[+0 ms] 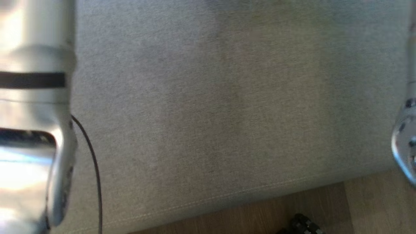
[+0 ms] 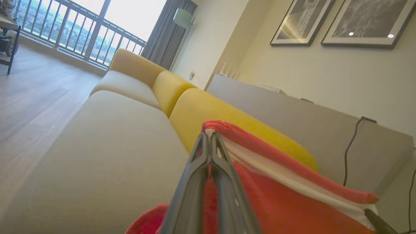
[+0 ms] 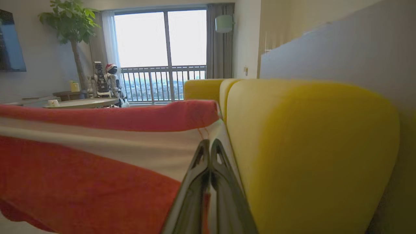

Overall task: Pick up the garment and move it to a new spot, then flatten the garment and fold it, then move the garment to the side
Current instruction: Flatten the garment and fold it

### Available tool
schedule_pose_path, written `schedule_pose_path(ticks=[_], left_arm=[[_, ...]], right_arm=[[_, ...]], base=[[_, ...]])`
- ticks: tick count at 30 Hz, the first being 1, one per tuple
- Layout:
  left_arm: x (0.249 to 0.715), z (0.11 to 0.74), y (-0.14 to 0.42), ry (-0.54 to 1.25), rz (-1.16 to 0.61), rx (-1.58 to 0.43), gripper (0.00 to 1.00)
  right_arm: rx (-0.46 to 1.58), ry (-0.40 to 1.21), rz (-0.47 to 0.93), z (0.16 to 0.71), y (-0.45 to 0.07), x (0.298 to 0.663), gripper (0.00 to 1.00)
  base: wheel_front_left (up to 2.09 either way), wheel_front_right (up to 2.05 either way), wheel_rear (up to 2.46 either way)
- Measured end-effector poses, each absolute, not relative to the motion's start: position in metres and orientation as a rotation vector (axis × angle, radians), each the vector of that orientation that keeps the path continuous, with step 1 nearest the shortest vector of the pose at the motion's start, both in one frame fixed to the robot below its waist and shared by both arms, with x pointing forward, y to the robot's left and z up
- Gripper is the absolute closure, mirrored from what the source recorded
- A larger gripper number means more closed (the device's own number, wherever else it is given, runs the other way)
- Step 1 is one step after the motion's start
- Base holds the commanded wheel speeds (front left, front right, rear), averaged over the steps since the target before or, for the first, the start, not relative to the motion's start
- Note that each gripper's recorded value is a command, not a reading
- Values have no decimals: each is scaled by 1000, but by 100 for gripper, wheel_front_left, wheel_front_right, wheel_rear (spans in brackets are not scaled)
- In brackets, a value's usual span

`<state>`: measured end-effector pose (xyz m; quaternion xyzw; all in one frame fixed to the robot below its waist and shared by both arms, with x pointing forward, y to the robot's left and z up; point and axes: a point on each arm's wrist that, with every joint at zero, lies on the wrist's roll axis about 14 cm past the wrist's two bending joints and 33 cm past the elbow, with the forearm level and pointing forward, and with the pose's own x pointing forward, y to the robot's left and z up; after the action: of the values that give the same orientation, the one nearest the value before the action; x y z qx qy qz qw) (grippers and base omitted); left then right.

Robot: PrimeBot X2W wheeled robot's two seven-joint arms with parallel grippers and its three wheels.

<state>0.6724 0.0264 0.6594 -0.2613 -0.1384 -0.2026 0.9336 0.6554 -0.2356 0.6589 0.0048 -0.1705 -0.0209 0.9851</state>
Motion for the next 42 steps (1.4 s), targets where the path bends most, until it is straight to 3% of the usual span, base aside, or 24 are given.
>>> schedule_pose_path(ticks=[5, 9, 13, 25, 42], left_arm=[[664, 572, 23, -94, -403, -472, 100], [635, 497, 23, 80, -409, -381, 100], [602, 450, 27, 204, -420, -310, 100], [543, 421, 46, 300, -421, -240, 100], [492, 415, 38, 364, -472, -210, 100]], right_arm=[[53, -94, 1, 561, -212, 657, 100], [64, 153, 44, 485, -193, 637, 100], [55, 327, 71, 443, -184, 613, 100], [28, 553, 75, 416, -197, 565, 100], [-14, 662, 120, 418, -208, 514, 100]], base=[[0, 0, 0], [0, 0, 0], [0, 0, 0], [0, 0, 0], [0, 0, 0]])
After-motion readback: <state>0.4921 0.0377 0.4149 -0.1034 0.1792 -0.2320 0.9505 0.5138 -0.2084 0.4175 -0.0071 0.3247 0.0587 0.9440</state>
